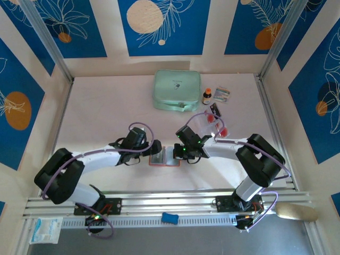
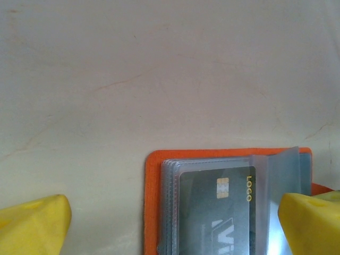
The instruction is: Put the credit cards into the card holder
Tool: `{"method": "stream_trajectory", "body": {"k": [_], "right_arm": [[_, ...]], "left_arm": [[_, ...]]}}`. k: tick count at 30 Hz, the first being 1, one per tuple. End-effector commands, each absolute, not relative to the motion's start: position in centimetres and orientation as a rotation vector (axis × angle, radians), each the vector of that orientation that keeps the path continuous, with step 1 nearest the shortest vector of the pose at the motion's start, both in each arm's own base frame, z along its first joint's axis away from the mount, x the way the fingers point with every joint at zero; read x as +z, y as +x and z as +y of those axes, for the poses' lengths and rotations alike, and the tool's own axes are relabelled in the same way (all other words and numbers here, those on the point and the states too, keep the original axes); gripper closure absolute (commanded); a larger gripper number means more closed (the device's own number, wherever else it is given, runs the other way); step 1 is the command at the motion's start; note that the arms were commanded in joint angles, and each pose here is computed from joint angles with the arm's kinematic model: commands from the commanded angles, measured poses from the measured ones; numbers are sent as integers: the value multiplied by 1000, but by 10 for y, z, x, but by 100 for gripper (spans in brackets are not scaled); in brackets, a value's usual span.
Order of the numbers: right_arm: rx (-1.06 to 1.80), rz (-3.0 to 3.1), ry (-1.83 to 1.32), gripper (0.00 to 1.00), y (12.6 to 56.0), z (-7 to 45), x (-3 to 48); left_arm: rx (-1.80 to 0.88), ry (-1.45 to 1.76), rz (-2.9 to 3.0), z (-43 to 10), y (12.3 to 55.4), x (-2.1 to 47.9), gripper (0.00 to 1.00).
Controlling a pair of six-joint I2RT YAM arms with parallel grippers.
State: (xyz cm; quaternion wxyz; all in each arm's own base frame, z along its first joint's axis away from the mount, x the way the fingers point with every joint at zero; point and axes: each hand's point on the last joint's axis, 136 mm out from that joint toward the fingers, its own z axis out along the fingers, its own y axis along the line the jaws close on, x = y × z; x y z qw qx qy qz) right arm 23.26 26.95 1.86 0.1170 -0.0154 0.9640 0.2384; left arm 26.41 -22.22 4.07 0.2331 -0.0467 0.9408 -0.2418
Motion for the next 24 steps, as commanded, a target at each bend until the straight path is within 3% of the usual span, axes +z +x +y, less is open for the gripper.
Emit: {"method": "stream_trajectory", "body": {"k": [1,24], "right_arm": [[566,2934,4,100,212,243,-11],[575,2926,14,100,209,241,-11]], "left_arm": [[-722,-122,2577,-237,266,45,0],[-765,-120,2538,-256,259,61,0]]}}
